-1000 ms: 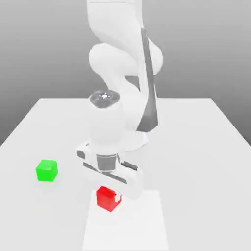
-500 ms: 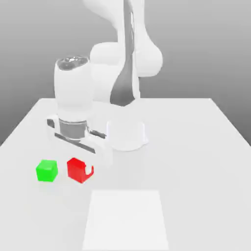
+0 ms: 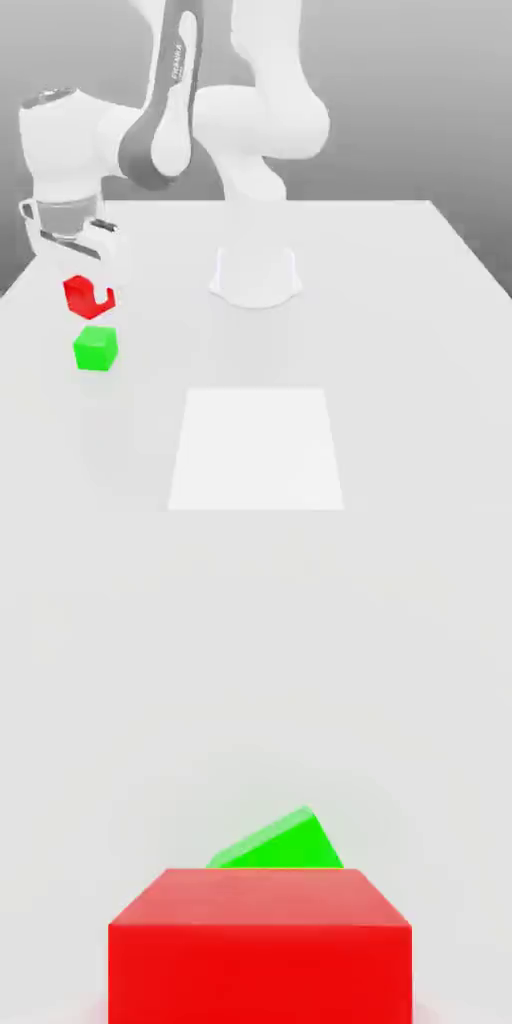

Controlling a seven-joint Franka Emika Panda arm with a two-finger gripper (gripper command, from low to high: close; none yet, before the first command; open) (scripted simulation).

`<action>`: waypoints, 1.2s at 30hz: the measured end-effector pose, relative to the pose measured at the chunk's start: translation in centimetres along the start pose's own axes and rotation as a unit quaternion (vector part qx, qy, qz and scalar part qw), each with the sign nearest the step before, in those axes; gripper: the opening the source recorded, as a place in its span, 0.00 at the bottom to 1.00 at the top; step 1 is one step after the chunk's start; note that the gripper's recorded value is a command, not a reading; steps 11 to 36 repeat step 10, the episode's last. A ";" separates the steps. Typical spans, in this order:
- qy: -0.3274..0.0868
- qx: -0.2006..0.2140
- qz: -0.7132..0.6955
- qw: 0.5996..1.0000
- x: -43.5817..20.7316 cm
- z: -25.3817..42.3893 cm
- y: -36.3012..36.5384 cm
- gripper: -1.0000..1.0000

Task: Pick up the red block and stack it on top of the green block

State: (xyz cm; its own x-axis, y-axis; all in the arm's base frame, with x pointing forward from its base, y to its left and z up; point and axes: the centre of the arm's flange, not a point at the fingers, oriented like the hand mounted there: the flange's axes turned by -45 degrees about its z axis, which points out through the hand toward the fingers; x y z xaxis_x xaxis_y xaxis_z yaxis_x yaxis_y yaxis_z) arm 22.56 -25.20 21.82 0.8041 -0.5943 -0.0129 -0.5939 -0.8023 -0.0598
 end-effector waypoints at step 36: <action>0.005 -0.026 0.003 1.000 -0.2 3.9 0.9 1.00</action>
